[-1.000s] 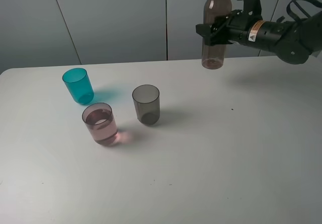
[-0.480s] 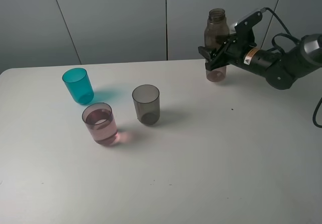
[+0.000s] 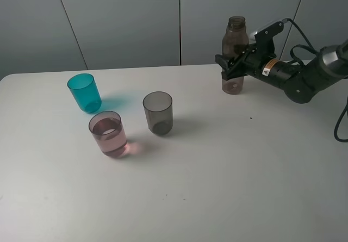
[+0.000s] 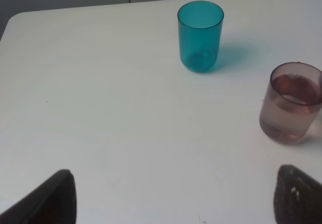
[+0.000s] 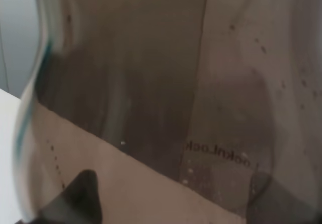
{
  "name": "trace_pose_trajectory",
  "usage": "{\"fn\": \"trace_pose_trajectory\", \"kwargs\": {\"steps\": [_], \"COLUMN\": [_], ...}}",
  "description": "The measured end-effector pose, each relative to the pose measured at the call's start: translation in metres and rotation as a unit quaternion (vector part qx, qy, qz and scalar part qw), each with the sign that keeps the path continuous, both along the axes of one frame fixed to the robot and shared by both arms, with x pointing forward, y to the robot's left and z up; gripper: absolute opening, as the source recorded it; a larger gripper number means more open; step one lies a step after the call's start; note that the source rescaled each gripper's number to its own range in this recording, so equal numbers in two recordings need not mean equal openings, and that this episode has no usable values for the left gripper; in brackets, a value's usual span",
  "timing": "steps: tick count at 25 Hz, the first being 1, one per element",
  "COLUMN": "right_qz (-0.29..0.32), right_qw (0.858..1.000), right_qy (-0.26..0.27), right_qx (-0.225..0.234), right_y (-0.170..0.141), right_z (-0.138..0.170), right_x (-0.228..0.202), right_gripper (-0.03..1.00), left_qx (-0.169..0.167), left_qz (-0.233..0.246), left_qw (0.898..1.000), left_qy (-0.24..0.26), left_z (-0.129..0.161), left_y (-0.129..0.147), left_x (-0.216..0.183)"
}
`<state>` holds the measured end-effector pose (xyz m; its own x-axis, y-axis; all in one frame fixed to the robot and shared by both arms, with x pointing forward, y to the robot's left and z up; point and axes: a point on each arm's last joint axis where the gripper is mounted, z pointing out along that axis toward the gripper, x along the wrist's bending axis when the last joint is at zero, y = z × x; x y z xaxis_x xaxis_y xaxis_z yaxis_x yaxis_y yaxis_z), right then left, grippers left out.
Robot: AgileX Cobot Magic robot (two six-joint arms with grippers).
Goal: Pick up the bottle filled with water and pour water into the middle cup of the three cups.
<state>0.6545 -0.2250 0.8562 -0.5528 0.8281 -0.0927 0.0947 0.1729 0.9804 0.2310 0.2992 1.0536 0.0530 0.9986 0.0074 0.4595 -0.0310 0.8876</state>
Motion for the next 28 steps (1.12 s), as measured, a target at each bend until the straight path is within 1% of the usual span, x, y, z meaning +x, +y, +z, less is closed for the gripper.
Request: {"fn": "trace_pose_trajectory", "kwargs": {"steps": [8,9,10,12,13,14,15,16,18,23,28], "right_qz": [-0.006,-0.007,-0.008,-0.010,-0.011,-0.011,-0.012,-0.013,-0.016,-0.038,-0.058], "right_qw": [1.000,0.999,0.999,0.999,0.999,0.998,0.998,0.998,0.998,0.996,0.992], "right_qy": [0.017,0.020,0.023,0.030,0.033,0.034,0.036,0.038,0.043,0.075,0.108], "right_qx": [0.021,0.026,0.031,0.040,0.042,0.044,0.044,0.044,0.044,0.024,0.013], "right_y": [0.000,0.000,0.000,0.000,0.000,0.000,0.000,0.000,-0.002,-0.014,-0.027], "right_z": [0.000,0.000,0.000,-0.001,-0.001,-0.001,-0.001,-0.002,-0.003,0.001,0.008], "right_x": [0.000,0.000,0.000,0.000,0.000,0.000,0.000,0.000,-0.002,-0.014,-0.040], "right_gripper": [0.00,0.02,0.13,0.55,0.68,0.79,0.87,0.92,0.95,0.96,0.96], "left_qx": [0.000,0.000,0.000,0.000,0.000,0.000,0.000,0.000,0.000,0.000,0.000], "left_qz": [0.000,0.000,0.000,0.000,0.000,0.000,0.000,0.000,0.000,0.000,0.000], "left_qw": [1.000,1.000,1.000,1.000,1.000,1.000,1.000,1.000,1.000,1.000,1.000], "left_qy": [0.000,0.000,0.000,0.000,0.000,0.000,0.000,0.000,0.000,0.000,0.000], "left_z": [0.000,0.000,0.000,0.000,0.000,0.000,0.000,0.000,0.000,0.000,0.000], "left_y": [0.000,0.000,0.000,0.000,0.000,0.000,0.000,0.000,0.000,0.000,0.000], "left_x": [0.000,0.000,0.000,0.000,0.000,0.000,0.000,0.000,0.000,0.000,0.000]}}
